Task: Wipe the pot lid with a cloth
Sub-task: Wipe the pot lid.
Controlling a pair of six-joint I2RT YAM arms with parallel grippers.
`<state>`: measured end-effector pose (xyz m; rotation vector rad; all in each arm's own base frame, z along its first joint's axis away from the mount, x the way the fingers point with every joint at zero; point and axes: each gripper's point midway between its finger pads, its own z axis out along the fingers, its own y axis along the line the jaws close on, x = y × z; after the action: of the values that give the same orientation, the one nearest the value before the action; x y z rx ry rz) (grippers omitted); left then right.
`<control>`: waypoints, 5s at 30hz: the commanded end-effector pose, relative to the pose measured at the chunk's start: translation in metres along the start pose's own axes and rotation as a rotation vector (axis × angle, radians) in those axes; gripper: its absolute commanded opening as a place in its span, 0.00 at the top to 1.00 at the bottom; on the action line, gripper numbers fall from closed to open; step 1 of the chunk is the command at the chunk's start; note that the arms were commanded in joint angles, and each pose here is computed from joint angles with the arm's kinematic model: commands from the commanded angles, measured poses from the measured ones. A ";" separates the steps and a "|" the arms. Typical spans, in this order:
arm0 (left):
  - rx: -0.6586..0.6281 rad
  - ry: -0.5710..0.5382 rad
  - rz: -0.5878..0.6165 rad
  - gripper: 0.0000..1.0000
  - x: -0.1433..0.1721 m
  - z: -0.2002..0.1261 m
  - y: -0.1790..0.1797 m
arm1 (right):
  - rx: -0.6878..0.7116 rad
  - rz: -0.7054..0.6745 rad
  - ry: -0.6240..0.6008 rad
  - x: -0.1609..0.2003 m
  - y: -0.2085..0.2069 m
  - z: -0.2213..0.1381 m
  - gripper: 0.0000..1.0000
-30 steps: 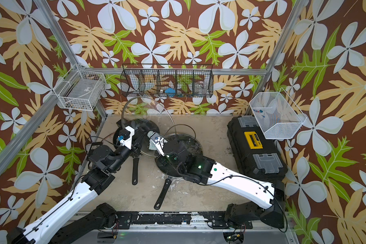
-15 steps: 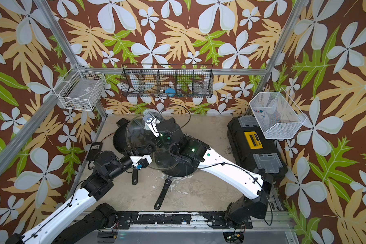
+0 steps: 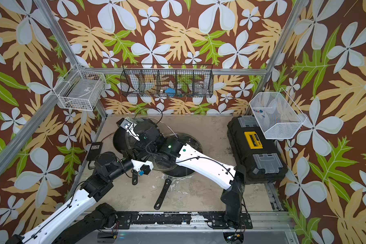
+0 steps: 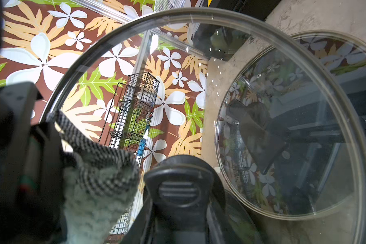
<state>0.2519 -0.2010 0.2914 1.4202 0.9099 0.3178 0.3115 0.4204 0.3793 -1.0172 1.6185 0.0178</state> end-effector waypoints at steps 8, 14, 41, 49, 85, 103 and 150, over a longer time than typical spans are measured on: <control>-0.391 -0.242 -0.719 1.00 -0.025 -0.024 0.101 | 0.119 0.151 -0.051 0.040 -0.052 -0.076 1.00; -0.480 -0.371 -1.159 1.00 -0.020 -0.031 0.132 | 0.039 0.164 -0.019 0.073 -0.013 -0.086 1.00; -0.294 -0.245 -0.201 1.00 -0.049 -0.021 0.086 | 0.156 0.091 -0.069 0.021 -0.055 -0.081 1.00; -0.258 -0.248 0.062 1.00 -0.055 -0.025 0.066 | 0.055 0.023 -0.047 -0.001 -0.021 -0.034 1.00; -0.447 -0.557 -1.821 1.00 -0.014 -0.031 0.155 | 0.027 0.145 -0.010 0.074 0.008 -0.070 1.00; -0.465 -0.556 -1.929 1.00 -0.009 -0.031 0.162 | 0.022 0.170 -0.037 0.055 0.008 -0.065 1.00; -0.181 -0.063 0.111 1.00 -0.022 -0.020 0.045 | 0.084 -0.056 -0.046 -0.021 -0.020 -0.034 1.00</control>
<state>0.2368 -0.1985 0.2991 1.4273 0.8607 0.3105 0.2904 0.4260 0.4044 -1.0695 1.5328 -0.0001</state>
